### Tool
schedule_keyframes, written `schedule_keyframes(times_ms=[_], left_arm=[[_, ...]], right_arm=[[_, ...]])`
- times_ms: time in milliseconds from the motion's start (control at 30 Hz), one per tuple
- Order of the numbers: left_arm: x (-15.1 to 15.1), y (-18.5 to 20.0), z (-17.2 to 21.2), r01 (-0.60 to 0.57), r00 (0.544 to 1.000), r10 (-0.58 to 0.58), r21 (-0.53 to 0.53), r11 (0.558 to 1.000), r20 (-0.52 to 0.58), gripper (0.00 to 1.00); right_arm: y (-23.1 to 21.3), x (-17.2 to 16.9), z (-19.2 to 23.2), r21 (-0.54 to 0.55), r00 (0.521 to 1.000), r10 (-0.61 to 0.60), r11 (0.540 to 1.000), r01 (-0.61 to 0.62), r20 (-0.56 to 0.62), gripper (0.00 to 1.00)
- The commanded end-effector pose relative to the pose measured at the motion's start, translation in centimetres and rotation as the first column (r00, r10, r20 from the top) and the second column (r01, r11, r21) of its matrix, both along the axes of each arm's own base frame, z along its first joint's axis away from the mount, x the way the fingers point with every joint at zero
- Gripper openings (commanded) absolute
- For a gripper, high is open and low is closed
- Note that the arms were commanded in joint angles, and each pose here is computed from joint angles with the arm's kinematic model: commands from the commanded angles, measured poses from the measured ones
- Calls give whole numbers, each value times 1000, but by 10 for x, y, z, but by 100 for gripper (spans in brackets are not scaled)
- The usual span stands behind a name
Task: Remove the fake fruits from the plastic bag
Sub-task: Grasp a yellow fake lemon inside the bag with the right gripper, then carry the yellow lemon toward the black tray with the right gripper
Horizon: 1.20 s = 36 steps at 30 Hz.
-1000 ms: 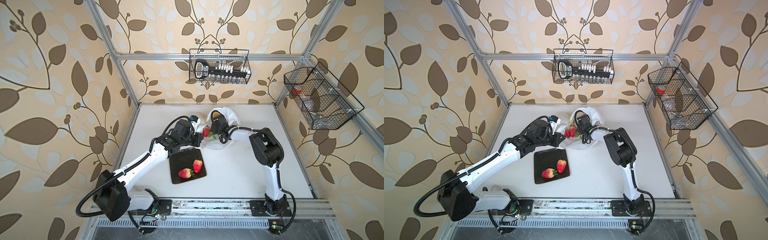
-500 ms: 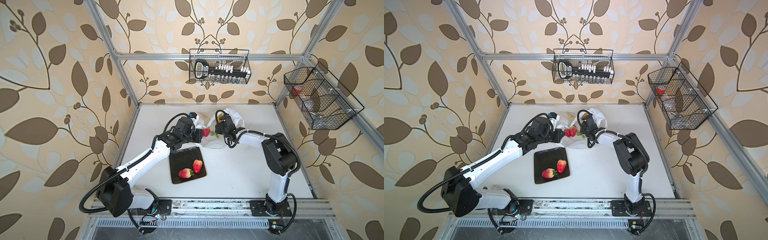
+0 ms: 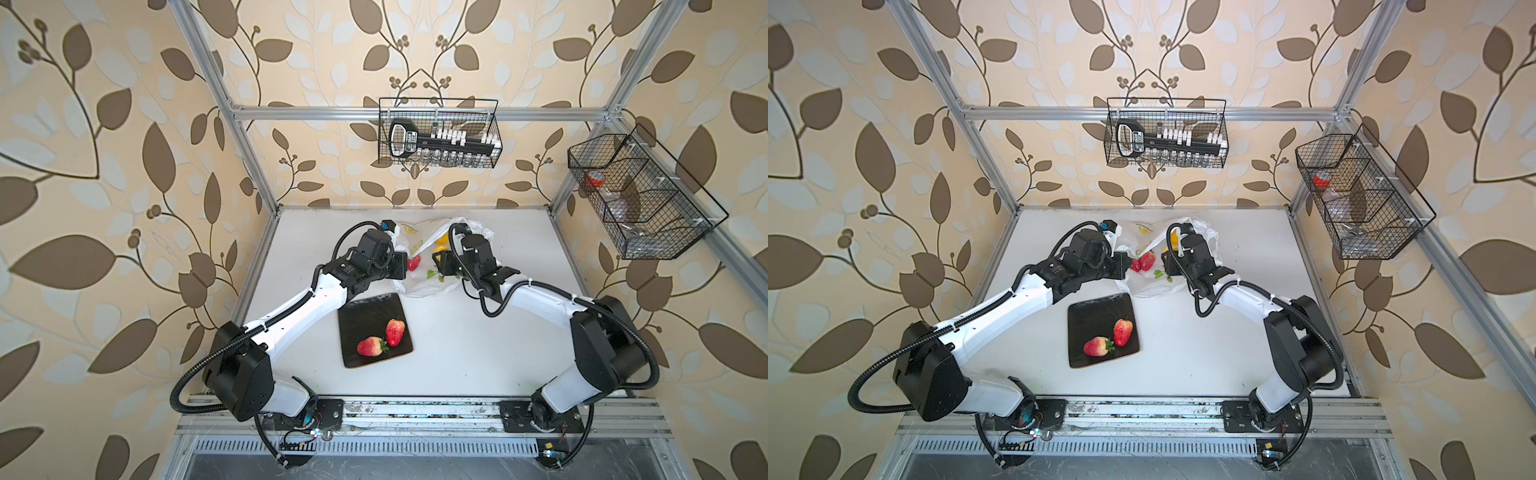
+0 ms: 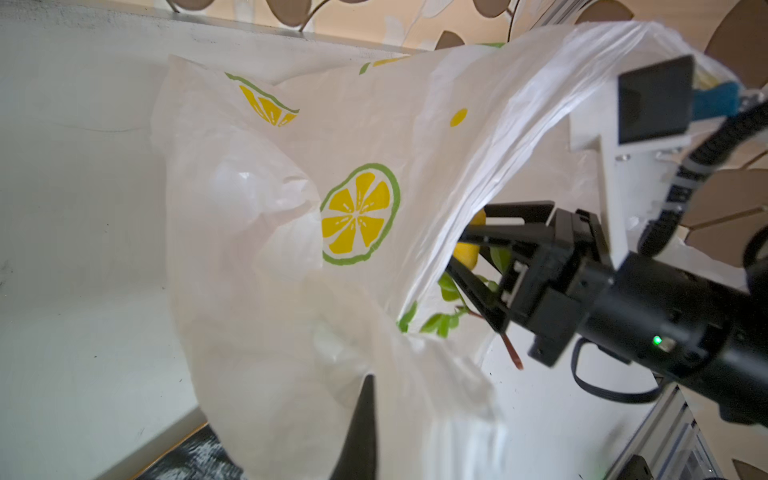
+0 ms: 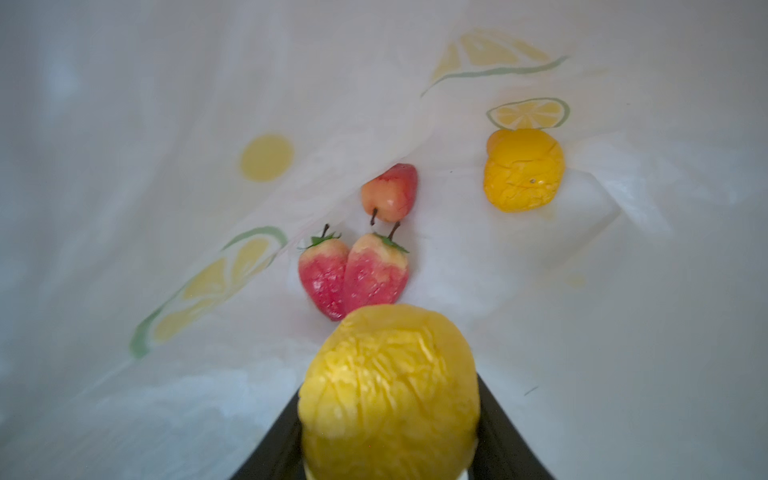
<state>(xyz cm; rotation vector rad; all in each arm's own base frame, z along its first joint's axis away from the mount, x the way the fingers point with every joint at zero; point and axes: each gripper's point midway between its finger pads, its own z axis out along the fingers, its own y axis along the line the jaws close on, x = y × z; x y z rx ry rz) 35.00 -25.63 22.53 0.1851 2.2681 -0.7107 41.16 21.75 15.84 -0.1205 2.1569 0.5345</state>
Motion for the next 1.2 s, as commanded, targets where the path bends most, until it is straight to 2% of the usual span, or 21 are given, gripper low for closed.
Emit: schedule_keyframes(times_ms=[0,133,300,433,500,600,733,900,1000,1167], left_arm=[[22,-7,23,-4,997,6,-27,1000,74,0],[36,-8,26,1,996,2,-33,999,84,0],[48,-7,30,11,996,-7,-42,999,88,0],[52,-5,32,12,996,-9,-39,999,90,0],[54,-4,31,12,996,-8,-40,999,89,0],[56,-2,30,12,996,-9,-40,999,87,0],[55,-3,30,24,996,-20,-41,999,87,0],[53,-2,31,37,996,-34,-32,999,88,0],[48,-1,33,51,995,-50,-18,999,91,0],[41,3,40,72,993,-73,7,997,97,0]], right_arm=[[19,-24,19,50,982,178,982,-181,63,45],[25,-48,32,61,952,285,954,-293,114,45],[40,-79,44,76,884,437,888,-453,165,44],[46,-103,52,54,833,507,847,-529,223,44],[54,-120,60,11,784,557,813,-582,274,44],[76,-150,69,-92,678,651,741,-665,341,44],[114,-187,61,-211,554,755,640,-739,350,45],[163,-211,36,-303,463,831,547,-781,308,44],[194,-210,20,-339,445,847,526,-780,290,44],[228,-181,3,-348,503,824,567,-747,262,44]])
